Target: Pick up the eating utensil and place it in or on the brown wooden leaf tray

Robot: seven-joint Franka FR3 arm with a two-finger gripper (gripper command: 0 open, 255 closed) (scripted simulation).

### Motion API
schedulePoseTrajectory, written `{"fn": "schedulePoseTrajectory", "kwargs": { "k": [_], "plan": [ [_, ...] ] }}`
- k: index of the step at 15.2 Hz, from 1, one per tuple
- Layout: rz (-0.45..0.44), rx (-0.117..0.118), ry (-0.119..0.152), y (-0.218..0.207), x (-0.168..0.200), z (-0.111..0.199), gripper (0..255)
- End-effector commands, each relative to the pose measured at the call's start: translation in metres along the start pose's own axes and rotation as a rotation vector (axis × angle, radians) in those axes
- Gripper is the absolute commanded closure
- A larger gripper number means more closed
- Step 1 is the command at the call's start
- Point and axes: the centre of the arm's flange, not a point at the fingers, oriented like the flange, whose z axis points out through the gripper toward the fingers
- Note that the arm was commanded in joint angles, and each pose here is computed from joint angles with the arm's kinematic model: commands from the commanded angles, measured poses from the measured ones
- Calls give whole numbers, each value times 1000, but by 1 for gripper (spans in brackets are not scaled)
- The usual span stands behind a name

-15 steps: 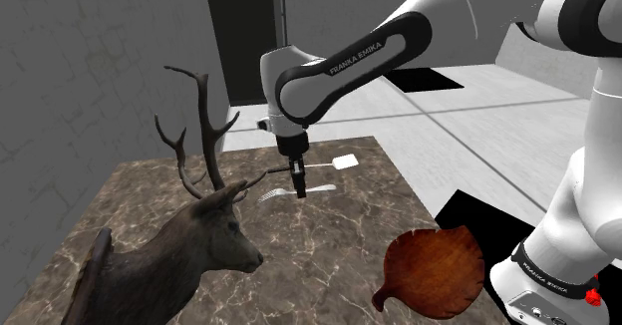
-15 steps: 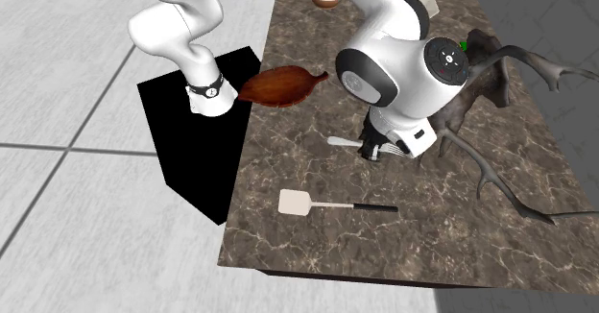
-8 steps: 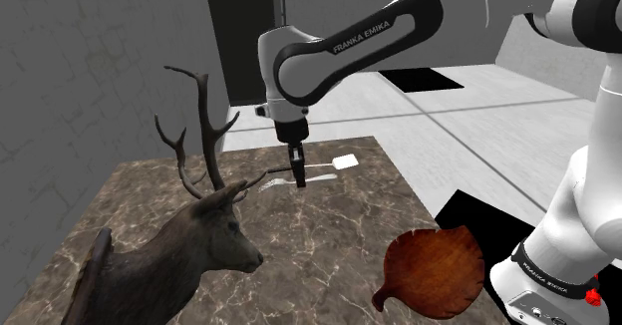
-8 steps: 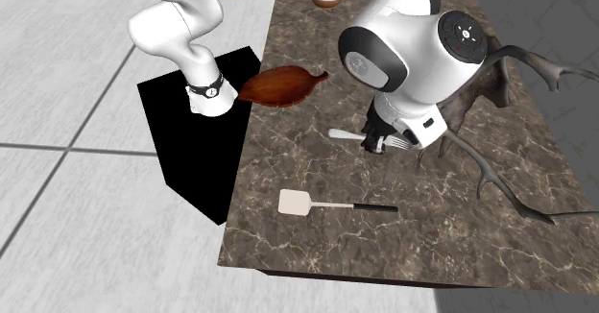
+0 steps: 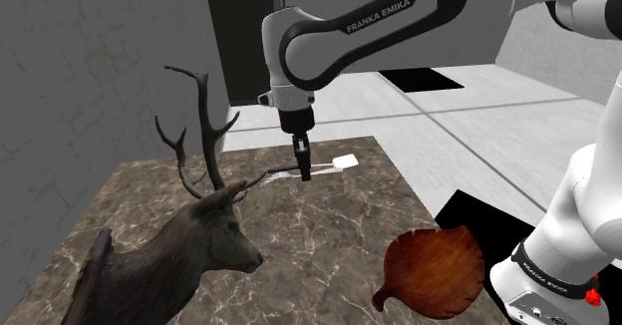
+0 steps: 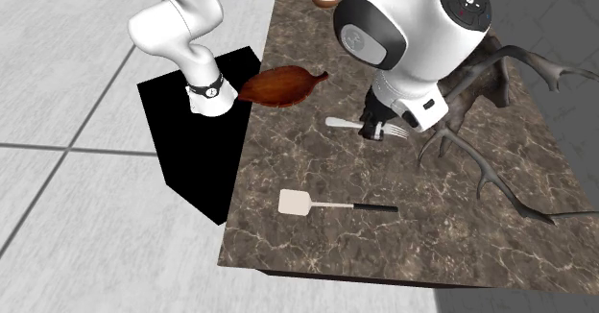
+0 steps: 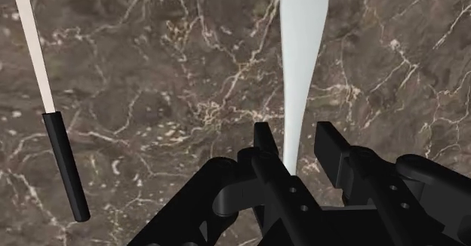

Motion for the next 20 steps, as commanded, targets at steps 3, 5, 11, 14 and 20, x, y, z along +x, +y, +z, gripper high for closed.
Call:
{"fn": "schedulePoseTrajectory", "kwargs": {
  "k": [3, 5, 11, 14, 20],
  "plan": [
    [0, 0, 0, -30, -38, 11, 255],
    [0, 0, 0, -47, -57, 17, 255],
    [0, 0, 0, -96, -116, 37, 255],
    [0, 0, 0, -120, -146, 46, 255],
    [0, 0, 0, -169, -205, 66, 255]
  ]
}}
